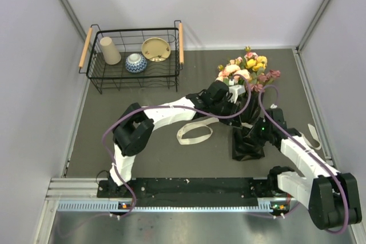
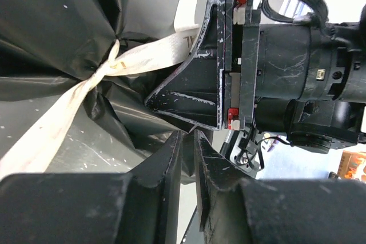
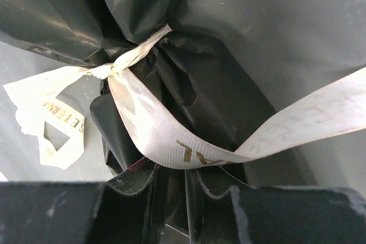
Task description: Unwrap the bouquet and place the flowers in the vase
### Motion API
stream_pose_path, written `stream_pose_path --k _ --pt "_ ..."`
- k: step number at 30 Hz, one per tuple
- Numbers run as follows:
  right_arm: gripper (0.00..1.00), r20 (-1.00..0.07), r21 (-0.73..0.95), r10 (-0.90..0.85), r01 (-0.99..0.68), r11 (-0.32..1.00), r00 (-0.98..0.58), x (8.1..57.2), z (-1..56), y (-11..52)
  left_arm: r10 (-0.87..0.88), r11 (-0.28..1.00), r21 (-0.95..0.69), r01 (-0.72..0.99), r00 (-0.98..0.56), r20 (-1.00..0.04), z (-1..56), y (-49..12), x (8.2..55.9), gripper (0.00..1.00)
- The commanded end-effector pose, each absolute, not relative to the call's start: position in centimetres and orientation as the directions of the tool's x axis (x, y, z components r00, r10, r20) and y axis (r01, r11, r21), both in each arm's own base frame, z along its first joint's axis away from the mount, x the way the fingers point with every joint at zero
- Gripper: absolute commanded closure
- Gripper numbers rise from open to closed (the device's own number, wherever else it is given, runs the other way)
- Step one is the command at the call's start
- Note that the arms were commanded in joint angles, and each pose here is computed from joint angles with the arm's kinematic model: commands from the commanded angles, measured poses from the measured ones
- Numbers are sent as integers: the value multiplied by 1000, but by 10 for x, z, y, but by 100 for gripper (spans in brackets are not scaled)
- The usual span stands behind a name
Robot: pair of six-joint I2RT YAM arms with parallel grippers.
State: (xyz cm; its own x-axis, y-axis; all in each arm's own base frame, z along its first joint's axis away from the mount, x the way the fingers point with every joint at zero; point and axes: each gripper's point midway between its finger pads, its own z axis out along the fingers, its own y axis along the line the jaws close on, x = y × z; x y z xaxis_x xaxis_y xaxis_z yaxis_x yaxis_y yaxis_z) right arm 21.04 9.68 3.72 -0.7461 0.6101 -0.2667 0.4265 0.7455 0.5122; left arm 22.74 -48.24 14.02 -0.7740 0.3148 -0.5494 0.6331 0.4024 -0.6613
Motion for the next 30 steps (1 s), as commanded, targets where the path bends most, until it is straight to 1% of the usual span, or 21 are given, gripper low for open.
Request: stream_pose_path --k 1,9,15,18,23,27,29,30 --pt "82 -248 524 607 422 739 -755 212 41 102 291 358 -674 646 -763 -577 150 -500 227 82" --pt "77 -334 577 605 351 738 -722 233 96 104 336 438 -654 616 -788 -517 87 -490 225 88" --pt "75 -434 561 602 322 763 -670 252 128 93 351 476 -628 615 -788 -505 60 -487 229 90" --pt "75 -451 539 597 330 775 -664 263 131 89 360 487 -620 615 -788 -499 52 -483 228 91" --pt "81 -458 511 581 335 792 -673 282 123 89 372 498 -619 607 -795 -480 46 -478 224 92" --pt "85 -413 496 582 364 789 -701 285 92 92 369 502 -624 599 -801 -471 44 -476 222 92" --pt "92 -382 497 583 373 784 -717 281 79 95 369 503 -619 603 -798 -477 44 -475 223 92" --pt "93 -369 500 585 376 780 -722 279 75 96 370 503 -615 607 -795 -480 45 -474 223 92"
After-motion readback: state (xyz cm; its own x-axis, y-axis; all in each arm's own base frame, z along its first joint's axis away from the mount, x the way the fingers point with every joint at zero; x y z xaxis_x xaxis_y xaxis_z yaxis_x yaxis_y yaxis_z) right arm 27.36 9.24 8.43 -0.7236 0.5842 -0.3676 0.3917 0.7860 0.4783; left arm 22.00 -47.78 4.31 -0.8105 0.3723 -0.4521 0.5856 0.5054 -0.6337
